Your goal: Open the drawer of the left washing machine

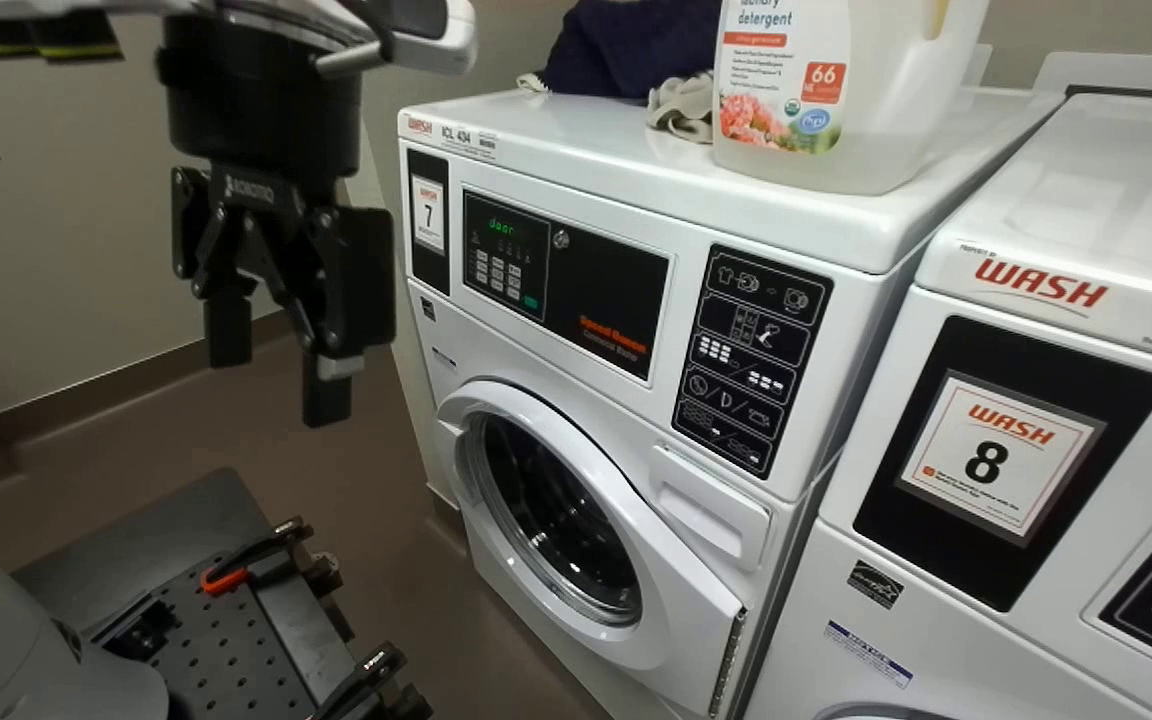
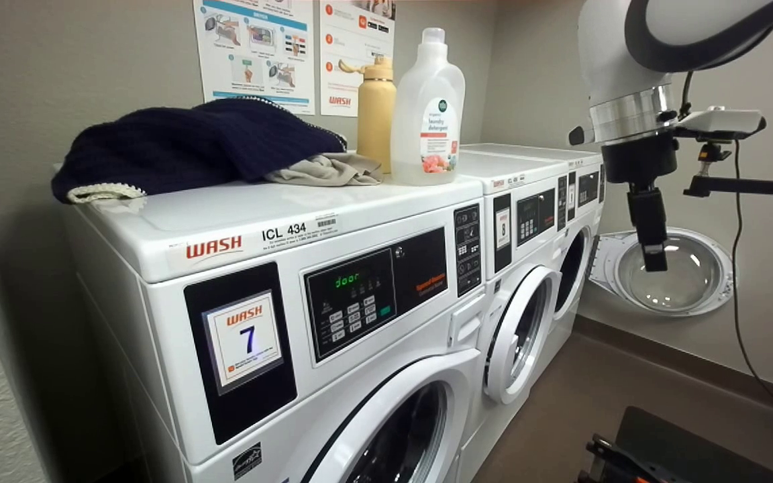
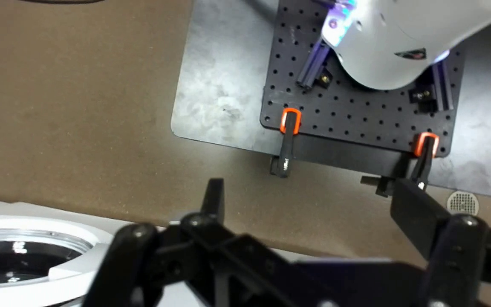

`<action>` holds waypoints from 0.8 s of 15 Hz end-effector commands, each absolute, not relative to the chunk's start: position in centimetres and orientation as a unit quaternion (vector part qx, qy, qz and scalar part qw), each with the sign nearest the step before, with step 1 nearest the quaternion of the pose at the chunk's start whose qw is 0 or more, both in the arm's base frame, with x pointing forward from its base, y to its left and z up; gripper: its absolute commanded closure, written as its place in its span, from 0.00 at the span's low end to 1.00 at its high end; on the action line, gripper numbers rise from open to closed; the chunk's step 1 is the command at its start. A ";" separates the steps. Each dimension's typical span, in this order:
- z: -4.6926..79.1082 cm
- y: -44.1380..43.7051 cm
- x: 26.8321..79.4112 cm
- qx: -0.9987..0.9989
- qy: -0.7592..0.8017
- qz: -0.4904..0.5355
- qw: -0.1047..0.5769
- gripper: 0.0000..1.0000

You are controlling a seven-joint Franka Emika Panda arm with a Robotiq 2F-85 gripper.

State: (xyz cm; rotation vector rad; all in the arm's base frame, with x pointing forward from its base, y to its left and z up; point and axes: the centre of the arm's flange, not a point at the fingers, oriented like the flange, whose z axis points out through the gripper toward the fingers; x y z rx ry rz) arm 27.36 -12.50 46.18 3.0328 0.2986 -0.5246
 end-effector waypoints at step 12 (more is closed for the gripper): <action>42.5 -18.6 27.1 0.929 0.301 -0.215 -0.024 0.00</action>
